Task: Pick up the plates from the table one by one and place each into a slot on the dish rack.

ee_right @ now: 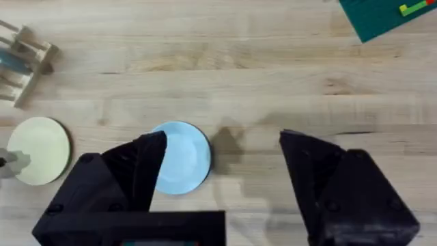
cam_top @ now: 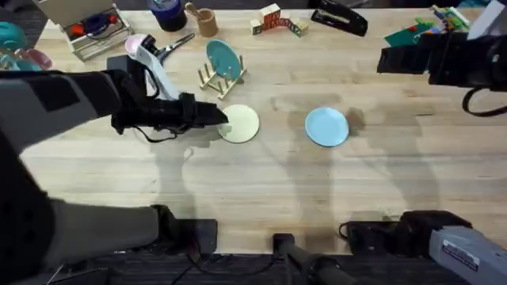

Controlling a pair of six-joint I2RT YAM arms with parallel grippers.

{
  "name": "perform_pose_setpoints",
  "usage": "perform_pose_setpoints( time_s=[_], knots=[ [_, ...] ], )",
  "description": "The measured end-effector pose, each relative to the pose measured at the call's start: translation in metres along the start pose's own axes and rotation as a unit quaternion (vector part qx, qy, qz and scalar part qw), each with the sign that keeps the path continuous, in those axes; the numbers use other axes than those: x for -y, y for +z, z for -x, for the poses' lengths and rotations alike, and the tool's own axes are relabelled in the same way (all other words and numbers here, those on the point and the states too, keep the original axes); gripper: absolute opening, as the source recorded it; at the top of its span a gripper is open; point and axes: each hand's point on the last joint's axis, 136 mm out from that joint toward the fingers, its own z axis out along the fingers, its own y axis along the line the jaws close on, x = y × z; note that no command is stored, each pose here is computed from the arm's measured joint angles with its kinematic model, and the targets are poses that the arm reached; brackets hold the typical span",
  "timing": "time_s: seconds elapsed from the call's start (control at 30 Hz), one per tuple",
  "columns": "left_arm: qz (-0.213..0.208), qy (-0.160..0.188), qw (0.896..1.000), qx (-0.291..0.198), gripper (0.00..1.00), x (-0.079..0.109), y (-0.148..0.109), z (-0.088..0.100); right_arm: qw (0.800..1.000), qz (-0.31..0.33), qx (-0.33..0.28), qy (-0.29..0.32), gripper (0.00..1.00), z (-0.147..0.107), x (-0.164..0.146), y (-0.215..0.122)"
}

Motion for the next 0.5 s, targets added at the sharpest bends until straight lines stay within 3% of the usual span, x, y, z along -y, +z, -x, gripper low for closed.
perform_pose_setpoints(
  time_s=[0.33, 0.5],
  knots=[
    [-0.006, -0.016, 1.0, -0.023, 0.041, -0.024, 0.017, -0.006, 1.0, 0.0, 0.0, 0.0, 0.995, 0.0, 0.0, 0.0],
    [-0.021, -0.02, 0.999, -0.024, 0.042, -0.026, 0.021, -0.006, 1.0, 0.0, 0.0, 0.0, 0.996, 0.0, 0.0, 0.0]
  ],
)
